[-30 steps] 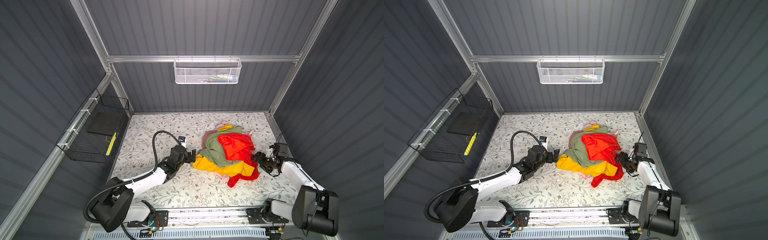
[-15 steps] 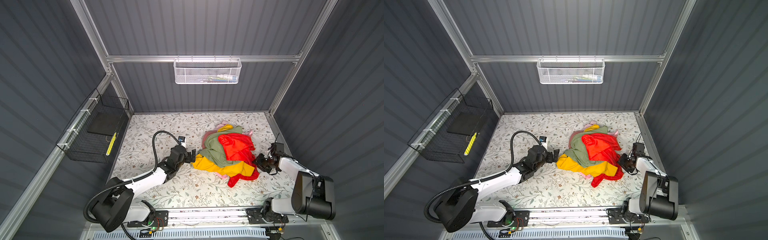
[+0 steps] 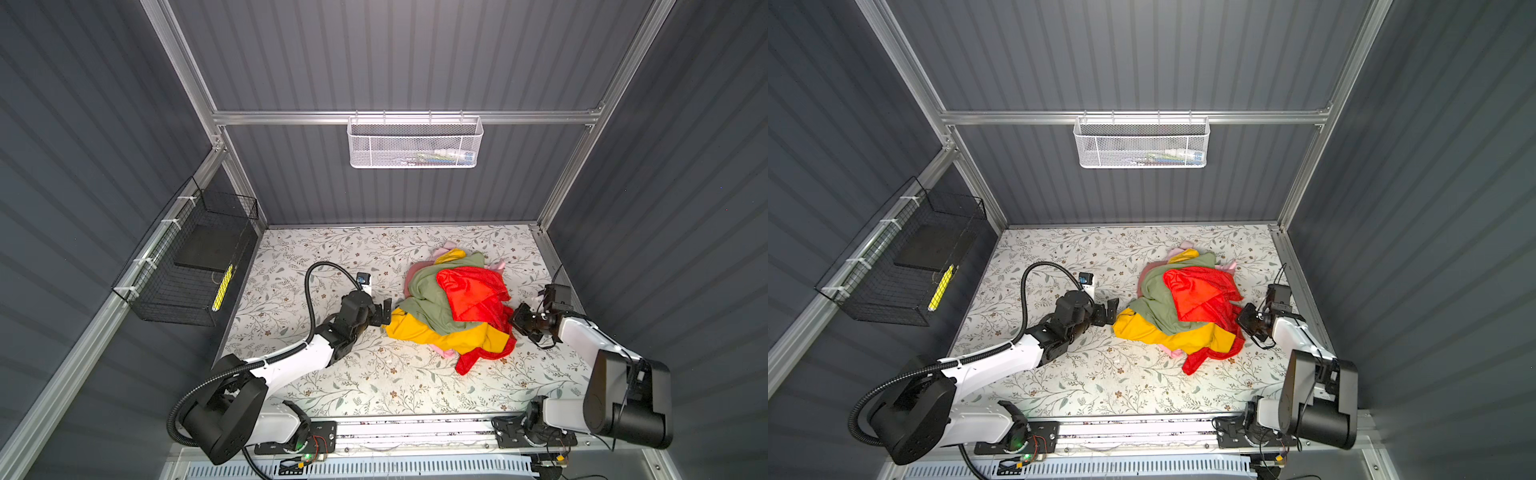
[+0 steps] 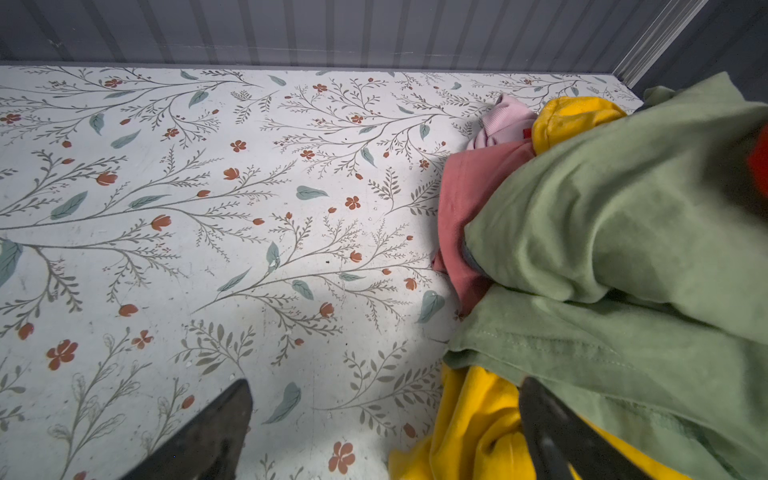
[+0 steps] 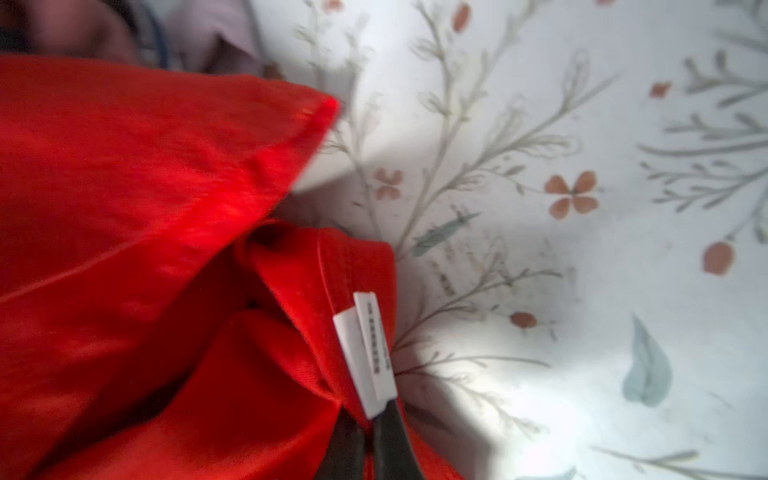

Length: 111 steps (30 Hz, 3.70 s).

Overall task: Pick out a specific cloth from the pile
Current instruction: 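Lift the red cloth high with the right gripper while the left gripper approaches, then grasp the hanging red cloth with the left gripper and release the right gripper, then carry the red cloth with the left gripper away from the pile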

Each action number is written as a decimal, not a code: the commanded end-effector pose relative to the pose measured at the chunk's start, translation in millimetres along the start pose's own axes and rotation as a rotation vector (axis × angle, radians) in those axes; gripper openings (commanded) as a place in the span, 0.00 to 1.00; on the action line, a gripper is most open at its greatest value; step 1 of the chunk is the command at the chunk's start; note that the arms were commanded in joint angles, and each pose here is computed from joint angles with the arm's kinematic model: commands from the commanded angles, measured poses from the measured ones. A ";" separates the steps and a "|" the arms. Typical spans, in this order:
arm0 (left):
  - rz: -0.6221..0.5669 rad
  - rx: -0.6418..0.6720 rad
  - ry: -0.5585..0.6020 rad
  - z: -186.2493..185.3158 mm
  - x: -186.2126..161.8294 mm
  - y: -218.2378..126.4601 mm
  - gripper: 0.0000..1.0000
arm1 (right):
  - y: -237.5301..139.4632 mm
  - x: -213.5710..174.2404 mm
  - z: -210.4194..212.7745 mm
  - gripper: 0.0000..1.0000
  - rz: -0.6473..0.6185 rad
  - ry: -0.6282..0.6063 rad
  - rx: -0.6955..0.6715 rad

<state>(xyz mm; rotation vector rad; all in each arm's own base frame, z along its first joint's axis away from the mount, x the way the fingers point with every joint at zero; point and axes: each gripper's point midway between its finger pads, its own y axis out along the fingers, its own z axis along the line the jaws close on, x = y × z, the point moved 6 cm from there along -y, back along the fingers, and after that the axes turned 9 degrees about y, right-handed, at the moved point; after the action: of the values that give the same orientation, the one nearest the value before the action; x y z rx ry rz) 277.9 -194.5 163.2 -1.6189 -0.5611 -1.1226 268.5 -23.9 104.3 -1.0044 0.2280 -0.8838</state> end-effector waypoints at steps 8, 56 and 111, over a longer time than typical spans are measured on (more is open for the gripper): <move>0.004 0.007 0.002 1.1 0.6 1.1 1.00 | -98.0 26.0 72.7 0.00 -0.254 -0.178 0.248; -0.470 -0.456 0.241 -96.9 189.1 -33.4 1.00 | -244.5 -38.3 366.7 0.00 -0.070 -0.826 0.941; -0.742 -0.493 0.361 -147.1 333.1 -63.5 0.00 | -187.1 10.1 190.1 0.99 -0.402 -0.535 0.415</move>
<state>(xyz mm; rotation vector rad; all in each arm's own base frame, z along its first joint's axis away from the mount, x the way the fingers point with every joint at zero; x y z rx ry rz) 326.8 -378.4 455.7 -1.6653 -0.6262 -2.1699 274.3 56.0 367.8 -0.8087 -0.5884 -0.8670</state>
